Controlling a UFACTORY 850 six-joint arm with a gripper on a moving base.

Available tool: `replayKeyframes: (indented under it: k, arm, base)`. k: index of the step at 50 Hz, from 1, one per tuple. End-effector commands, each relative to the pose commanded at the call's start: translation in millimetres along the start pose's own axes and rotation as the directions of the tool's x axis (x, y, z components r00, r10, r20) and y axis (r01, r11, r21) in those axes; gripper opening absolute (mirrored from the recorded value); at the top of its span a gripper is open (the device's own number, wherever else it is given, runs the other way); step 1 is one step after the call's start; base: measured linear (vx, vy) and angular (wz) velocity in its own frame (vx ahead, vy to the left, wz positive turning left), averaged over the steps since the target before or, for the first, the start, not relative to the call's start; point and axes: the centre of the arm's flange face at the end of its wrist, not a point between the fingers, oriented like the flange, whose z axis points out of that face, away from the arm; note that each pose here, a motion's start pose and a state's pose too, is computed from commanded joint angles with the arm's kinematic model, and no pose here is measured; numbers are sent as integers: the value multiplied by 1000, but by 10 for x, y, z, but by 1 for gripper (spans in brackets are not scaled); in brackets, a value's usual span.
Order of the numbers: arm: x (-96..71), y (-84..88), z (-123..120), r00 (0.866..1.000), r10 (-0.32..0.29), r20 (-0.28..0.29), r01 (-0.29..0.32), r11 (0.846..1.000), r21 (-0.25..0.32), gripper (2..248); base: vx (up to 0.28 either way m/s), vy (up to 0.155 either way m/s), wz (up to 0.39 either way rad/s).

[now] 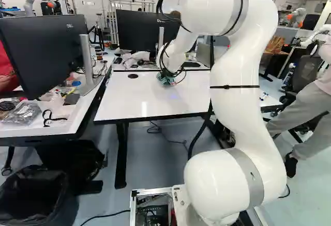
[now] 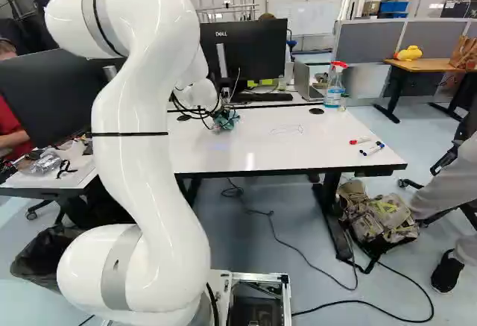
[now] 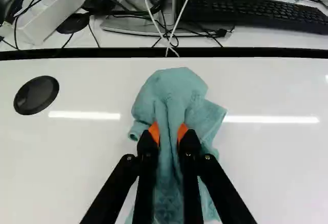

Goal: Clean the table with the green towel

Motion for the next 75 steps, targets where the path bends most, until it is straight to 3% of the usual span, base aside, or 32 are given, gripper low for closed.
replayKeyframes:
  k: [15, 30, 42, 54, 75]
  arm:
    - [151, 31, 201, 1000, 3, -21, -3, 1000, -3, 55]
    - [256, -130, 345, 999, -13, -37, 13, 1000, 14, 55]
    - [180, -267, 242, 999, -27, -26, 27, 999, 29, 55]
    - [52, -296, 71, 999, -31, -8, 32, 999, 33, 55]
    - [-67, -18, -86, 1000, -2, 9, 2, 1000, 2, 55]
  base:
    - [0, 0, 0]
    - [0, 0, 0]
    - [0, 0, 0]
    - [0, 0, 0]
    - [0, 0, 0]
